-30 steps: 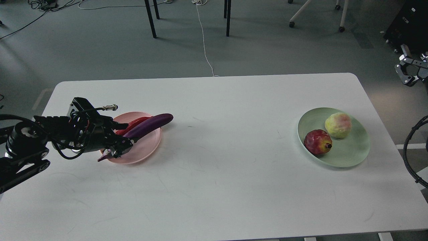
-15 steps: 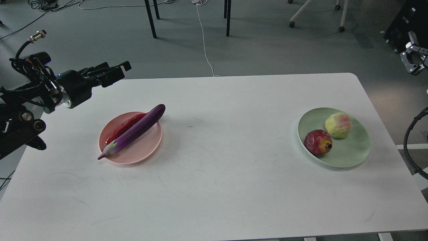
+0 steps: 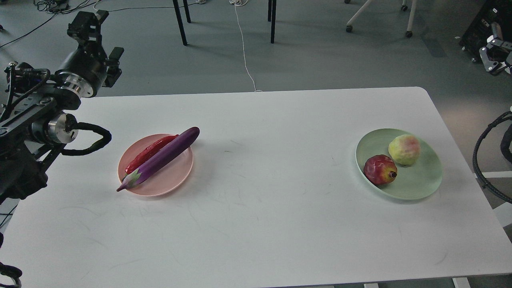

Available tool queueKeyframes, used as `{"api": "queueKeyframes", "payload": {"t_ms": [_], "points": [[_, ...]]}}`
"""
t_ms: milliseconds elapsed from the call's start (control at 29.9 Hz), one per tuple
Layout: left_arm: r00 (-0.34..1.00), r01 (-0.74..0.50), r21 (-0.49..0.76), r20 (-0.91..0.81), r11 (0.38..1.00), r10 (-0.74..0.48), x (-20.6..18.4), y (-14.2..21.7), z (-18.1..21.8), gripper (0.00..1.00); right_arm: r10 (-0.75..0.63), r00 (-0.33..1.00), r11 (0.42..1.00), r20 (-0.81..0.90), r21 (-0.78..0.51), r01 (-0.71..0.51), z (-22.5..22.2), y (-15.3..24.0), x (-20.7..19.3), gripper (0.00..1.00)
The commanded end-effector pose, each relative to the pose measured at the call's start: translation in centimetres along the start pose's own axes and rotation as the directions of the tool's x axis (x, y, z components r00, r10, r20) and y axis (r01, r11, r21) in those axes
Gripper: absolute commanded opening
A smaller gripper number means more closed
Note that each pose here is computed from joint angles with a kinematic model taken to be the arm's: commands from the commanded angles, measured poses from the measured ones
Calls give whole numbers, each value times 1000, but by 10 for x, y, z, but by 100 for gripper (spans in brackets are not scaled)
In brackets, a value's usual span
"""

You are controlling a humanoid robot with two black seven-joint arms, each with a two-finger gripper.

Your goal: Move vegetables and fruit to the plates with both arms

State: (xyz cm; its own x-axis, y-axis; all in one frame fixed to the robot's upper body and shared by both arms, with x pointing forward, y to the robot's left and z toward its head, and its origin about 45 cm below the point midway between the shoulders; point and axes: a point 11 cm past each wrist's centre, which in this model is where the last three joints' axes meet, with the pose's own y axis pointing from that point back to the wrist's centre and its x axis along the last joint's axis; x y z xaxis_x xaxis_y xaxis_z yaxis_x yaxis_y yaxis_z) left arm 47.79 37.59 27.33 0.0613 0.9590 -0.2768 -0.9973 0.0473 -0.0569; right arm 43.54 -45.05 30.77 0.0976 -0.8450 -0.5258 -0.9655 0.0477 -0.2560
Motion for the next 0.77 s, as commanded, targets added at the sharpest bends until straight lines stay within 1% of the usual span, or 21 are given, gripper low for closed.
{"api": "queueKeyframes", "payload": {"t_ms": [0, 134, 234, 368, 469, 569, 603, 737], "points": [[965, -29, -42, -261, 999, 17, 20, 0, -8, 98, 11, 998, 999, 60, -35, -9, 29, 0, -7, 99], [908, -73, -53, -417, 996, 44, 29, 1, -19, 98, 52, 995, 996, 85, -83, -44, 53, 3, -2, 99], [877, -80, -35, -477, 996, 53, 25, 1, -26, 98, 100, 984, 991, 149, -98, -86, 69, 6, 2, 99], [876, -65, -26, -480, 998, 45, 22, 2, -32, 98, 126, 967, 983, 222, -161, -91, 85, 7, -2, 99], [876, -36, -45, -482, 998, 10, 24, 5, -29, 98, 119, 962, 984, 247, -162, -80, 90, 6, -7, 99], [875, -32, -48, -484, 998, 5, 24, 6, -29, 98, 117, 961, 984, 249, -160, -79, 90, 6, -7, 99], [877, -7, -82, -480, 997, -33, 30, 10, -22, 98, 104, 963, 984, 249, -163, -64, 90, 3, -12, 99], [879, -20, -57, -476, 998, -10, 37, 18, -32, 98, 106, 963, 985, 250, -158, -67, 87, 2, -11, 99]]}}
